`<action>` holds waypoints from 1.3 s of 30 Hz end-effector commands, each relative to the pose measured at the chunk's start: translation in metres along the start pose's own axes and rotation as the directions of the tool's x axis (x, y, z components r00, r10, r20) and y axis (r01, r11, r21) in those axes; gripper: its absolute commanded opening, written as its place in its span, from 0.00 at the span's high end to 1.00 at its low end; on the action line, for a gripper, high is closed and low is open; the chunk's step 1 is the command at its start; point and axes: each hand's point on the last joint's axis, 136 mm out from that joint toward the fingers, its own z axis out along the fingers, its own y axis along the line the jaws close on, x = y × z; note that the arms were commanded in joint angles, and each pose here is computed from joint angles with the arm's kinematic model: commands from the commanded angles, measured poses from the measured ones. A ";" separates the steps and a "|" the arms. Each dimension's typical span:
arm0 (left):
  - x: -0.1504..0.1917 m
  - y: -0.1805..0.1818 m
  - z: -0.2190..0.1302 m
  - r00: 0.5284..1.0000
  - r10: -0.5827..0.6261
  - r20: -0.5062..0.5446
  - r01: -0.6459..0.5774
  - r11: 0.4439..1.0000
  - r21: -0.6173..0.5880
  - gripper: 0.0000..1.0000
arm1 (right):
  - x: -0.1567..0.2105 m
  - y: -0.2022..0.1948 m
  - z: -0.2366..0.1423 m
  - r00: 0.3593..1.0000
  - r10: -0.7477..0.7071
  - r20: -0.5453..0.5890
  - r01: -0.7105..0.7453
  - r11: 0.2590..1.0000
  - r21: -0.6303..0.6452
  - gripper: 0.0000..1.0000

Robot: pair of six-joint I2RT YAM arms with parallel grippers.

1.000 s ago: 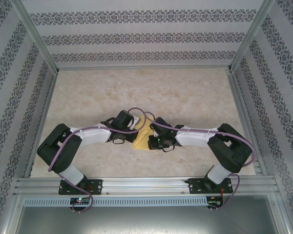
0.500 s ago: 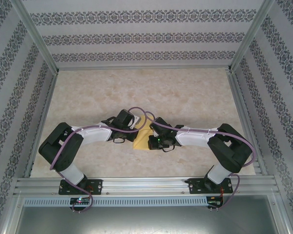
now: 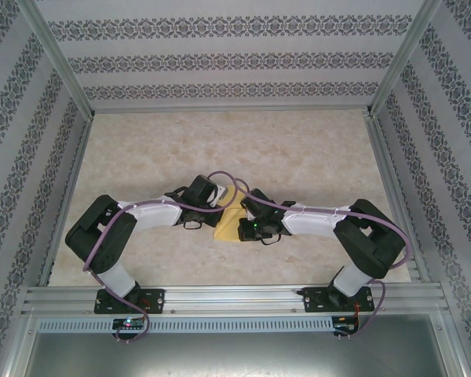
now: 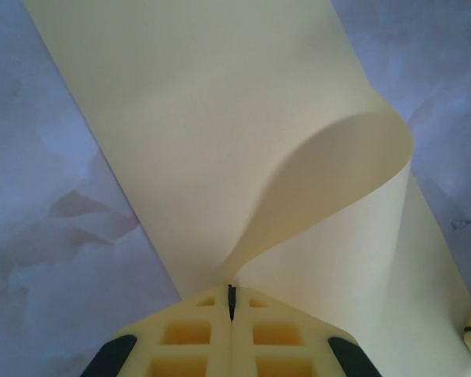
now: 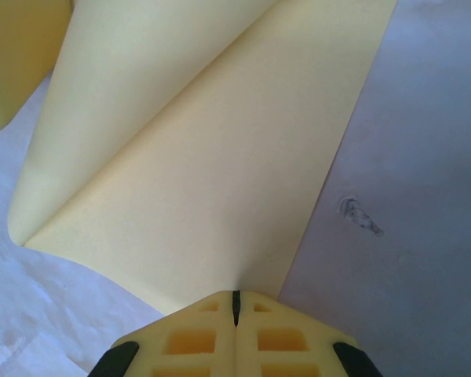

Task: Fold a paper plane with a square sheet of paper (fold left side to right side)
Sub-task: Fold the triangle a second time at the center of the table.

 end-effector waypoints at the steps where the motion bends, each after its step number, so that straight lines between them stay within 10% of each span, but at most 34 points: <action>1: -0.001 0.010 -0.001 1.000 0.017 -0.006 -0.017 0.999 -0.037 1.00 | 0.015 -0.016 0.004 0.998 -0.005 -0.057 0.009 0.997 0.078 1.00; 17: 0.007 0.011 0.005 0.999 0.022 -0.038 -0.023 0.999 -0.029 1.00 | 0.010 -0.011 0.003 0.999 -0.005 -0.038 0.008 0.998 0.057 1.00; 39: 0.007 0.005 0.006 0.999 0.025 -0.040 -0.024 1.000 0.006 1.00 | -0.059 0.018 -0.041 0.937 0.281 0.209 -0.176 0.894 -0.413 1.00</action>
